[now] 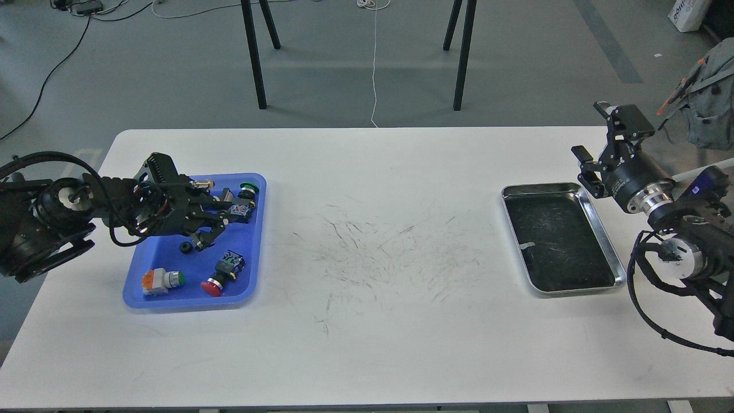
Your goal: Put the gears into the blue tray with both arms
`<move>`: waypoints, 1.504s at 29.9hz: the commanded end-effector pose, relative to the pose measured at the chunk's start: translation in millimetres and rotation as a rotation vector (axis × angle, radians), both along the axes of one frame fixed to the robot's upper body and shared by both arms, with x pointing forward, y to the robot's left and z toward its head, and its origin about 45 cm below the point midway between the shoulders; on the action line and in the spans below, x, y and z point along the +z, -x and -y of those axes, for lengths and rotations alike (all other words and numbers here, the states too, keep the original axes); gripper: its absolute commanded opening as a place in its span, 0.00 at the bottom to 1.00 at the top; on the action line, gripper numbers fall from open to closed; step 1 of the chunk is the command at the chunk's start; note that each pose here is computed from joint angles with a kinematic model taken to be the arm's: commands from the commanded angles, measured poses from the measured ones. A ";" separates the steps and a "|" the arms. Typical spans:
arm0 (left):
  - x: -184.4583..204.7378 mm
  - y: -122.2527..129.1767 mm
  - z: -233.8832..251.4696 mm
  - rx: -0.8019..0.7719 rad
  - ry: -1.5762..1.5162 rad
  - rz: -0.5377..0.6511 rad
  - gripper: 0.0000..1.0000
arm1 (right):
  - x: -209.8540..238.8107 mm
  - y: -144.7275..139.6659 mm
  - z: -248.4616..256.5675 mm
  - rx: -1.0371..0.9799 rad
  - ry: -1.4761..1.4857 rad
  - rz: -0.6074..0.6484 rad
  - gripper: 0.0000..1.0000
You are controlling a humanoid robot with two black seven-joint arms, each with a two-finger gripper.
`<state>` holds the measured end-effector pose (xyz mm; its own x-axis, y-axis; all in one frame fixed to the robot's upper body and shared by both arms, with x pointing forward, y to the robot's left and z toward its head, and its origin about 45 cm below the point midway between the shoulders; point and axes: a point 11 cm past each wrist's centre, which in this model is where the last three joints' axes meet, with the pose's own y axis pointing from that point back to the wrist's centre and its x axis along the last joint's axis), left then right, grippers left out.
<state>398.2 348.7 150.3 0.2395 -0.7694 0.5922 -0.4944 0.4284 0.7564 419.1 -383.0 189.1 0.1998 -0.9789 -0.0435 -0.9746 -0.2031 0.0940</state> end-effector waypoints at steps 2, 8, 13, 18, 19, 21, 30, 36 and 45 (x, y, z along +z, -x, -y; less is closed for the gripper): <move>-6.6 6.8 -6.8 0.011 -0.006 -0.016 0.25 | -1.4 1.0 0.0 0.001 -0.001 -0.003 0.98; -10.6 10.8 -10.2 0.018 -0.007 -0.026 0.25 | -1.7 1.4 -0.4 0.004 0.003 -0.005 0.98; -17.6 16.1 -10.9 0.021 -0.007 -0.043 0.26 | -5.0 3.0 -1.4 0.010 0.010 -0.015 0.98; -17.1 15.0 -9.2 0.022 0.000 -0.040 0.30 | -7.4 4.6 -0.5 0.009 0.011 -0.021 0.98; -16.2 14.1 -8.0 0.024 0.006 -0.036 0.33 | -7.5 4.6 -0.6 0.010 0.012 -0.021 0.98; -14.4 12.4 -7.0 0.032 0.017 -0.032 0.38 | -7.4 4.6 -0.5 0.009 0.011 -0.021 0.98; 8.4 -7.9 4.8 0.121 0.153 0.028 0.66 | -8.1 5.1 -0.4 0.009 0.012 -0.022 0.98; 48.0 -37.6 16.6 0.305 0.410 0.093 0.89 | -7.2 4.5 0.0 0.008 0.012 -0.020 0.98; 76.7 -65.4 47.8 0.448 0.678 0.094 0.97 | -6.2 5.1 5.0 -0.002 0.018 -0.020 0.98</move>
<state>454.3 313.7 220.4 0.3492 -0.1805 0.9195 -0.7585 0.5217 0.3905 414.3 -386.9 183.2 0.2004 -0.9792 -0.0302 -0.9724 -0.2026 0.1160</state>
